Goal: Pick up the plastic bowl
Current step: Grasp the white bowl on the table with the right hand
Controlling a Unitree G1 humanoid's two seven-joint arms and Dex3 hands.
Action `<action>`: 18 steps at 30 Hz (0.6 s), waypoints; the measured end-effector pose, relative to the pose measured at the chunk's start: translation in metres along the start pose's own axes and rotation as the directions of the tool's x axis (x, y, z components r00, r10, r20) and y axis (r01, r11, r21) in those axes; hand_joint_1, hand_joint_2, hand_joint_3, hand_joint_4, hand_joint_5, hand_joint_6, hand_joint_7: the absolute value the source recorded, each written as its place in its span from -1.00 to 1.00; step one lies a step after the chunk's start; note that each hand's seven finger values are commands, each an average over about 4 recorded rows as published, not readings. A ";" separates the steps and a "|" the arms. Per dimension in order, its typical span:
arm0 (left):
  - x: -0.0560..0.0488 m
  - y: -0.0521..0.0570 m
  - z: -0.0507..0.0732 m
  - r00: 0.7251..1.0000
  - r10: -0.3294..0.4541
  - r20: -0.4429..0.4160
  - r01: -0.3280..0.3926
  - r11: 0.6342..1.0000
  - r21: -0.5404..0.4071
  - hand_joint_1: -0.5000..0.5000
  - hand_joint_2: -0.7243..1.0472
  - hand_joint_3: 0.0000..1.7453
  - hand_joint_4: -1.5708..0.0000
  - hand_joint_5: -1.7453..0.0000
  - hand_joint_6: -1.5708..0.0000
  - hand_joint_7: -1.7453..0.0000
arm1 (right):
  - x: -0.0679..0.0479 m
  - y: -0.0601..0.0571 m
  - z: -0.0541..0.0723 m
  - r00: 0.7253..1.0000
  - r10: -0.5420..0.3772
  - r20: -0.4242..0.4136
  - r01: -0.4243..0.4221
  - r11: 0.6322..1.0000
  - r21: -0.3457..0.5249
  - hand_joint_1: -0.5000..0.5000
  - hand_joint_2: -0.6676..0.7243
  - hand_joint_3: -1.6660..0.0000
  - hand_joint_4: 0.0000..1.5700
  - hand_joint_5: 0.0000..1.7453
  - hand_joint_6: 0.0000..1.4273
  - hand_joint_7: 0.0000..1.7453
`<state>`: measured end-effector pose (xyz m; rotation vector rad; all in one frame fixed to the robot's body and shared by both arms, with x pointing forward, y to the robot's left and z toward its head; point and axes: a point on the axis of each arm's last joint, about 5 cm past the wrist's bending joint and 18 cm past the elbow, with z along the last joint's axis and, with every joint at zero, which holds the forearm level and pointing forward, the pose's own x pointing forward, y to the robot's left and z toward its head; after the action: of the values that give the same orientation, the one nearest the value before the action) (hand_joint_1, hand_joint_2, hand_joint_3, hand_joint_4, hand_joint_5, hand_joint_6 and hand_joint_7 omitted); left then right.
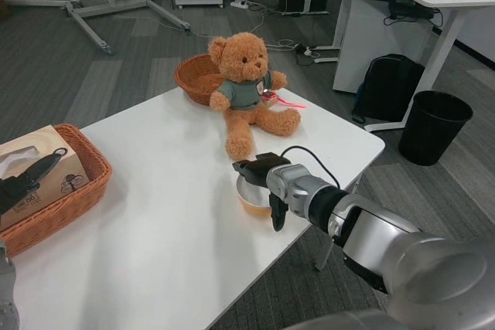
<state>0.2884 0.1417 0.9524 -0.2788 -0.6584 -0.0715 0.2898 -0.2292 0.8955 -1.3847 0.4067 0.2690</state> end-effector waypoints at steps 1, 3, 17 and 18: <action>0.000 0.000 0.000 1.000 0.000 0.000 0.000 1.000 0.000 -1.00 0.30 -1.00 1.00 1.00 1.00 1.00 | 0.001 0.000 0.000 1.000 0.001 -0.001 -0.001 1.000 0.001 -0.42 -0.30 0.81 -1.00 -1.00 -1.00 -1.00; 0.000 0.000 0.000 1.000 0.000 0.000 0.000 1.000 0.000 -1.00 0.30 -1.00 1.00 1.00 1.00 1.00 | 0.001 0.000 0.000 1.000 0.005 -0.003 -0.005 1.000 -0.003 -0.42 -0.34 0.81 -1.00 -1.00 -1.00 -1.00; 0.000 0.000 0.000 1.000 0.000 -0.001 0.000 1.000 -0.001 -1.00 0.30 -1.00 1.00 1.00 1.00 1.00 | 0.007 -0.002 0.003 1.000 0.007 -0.017 -0.007 1.000 -0.030 -0.42 -0.50 0.76 -1.00 -0.89 -1.00 -0.96; 0.000 0.000 0.000 1.000 0.000 -0.001 0.000 1.000 -0.001 -1.00 0.30 -1.00 1.00 1.00 1.00 1.00 | 0.007 -0.002 0.003 1.000 0.007 -0.017 -0.007 1.000 -0.029 -0.44 -0.55 0.71 -1.00 -0.86 -1.00 -0.92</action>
<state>0.2884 0.1414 0.9523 -0.2798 -0.6576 -0.0722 0.2973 -0.2269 0.8949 -1.4151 0.4227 0.2701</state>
